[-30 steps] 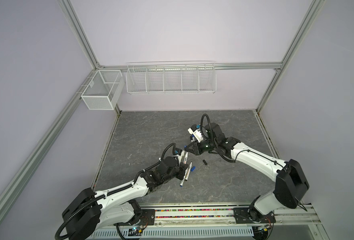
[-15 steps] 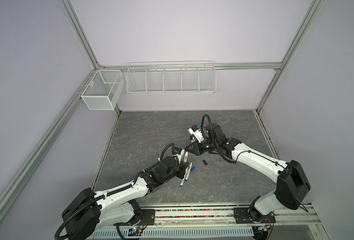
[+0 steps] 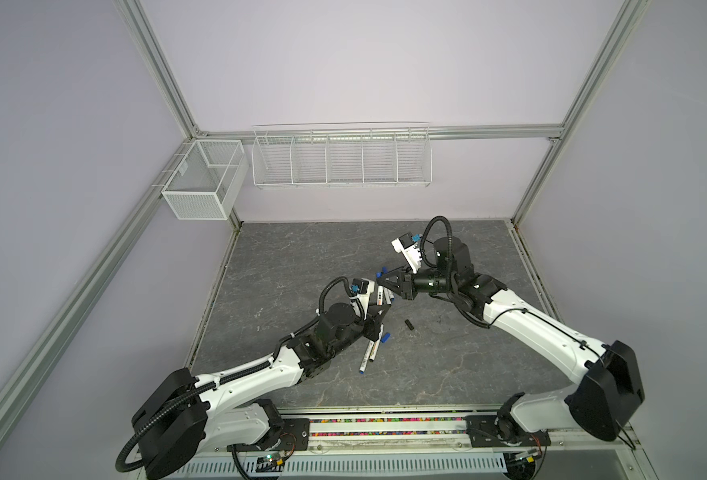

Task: Insert the pens into the pen caps
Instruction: 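Press the blue cap down onto the marker tip with the right gripper, then push the blue cap further onto the marker with the right gripper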

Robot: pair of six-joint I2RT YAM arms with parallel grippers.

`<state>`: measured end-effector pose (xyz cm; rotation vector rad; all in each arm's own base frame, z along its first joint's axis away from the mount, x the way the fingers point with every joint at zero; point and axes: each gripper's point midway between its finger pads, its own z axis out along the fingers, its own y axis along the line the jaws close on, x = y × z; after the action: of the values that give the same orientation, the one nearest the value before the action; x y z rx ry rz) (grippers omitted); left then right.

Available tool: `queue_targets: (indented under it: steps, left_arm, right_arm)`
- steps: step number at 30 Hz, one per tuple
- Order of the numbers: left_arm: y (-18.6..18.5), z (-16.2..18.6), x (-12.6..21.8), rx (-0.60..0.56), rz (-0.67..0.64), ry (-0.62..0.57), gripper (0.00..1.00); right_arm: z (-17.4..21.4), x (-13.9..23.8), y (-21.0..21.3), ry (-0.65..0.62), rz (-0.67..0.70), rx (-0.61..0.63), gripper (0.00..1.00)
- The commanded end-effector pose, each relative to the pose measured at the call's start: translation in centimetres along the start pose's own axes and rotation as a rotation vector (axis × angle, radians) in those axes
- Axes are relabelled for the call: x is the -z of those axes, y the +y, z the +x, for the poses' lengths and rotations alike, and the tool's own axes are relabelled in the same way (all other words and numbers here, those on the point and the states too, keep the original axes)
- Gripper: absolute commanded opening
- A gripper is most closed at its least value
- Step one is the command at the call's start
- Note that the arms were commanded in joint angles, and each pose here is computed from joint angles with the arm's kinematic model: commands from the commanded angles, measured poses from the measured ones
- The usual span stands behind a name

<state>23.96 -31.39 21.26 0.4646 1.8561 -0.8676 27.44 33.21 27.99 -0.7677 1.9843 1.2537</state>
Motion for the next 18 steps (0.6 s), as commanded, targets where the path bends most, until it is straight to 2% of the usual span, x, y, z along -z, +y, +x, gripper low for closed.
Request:
queue_targets:
  steps: [1, 9, 14, 18]
  left_arm:
    - [-2.1, -9.4, 1.1, 0.0, 0.034, -0.307, 0.0]
    - [-2.9, -9.9, 1.2, -0.012, 0.078, -0.323, 0.0]
    - [-2.3, -7.4, 0.3, -0.046, 0.068, -0.253, 0.0]
    - [-1.3, -4.3, -0.1, -0.092, 0.046, -0.176, 0.0]
  right_arm:
    - [6.1, 0.2, 3.0, 0.214, -0.147, -0.074, 0.15]
    - [6.7, 0.5, 2.4, 0.226, -0.103, -0.069, 0.2]
    - [5.4, 1.1, 2.1, 0.186, -0.057, -0.038, 0.37]
    - [4.3, 2.0, 1.3, 0.141, 0.007, -0.024, 0.42]
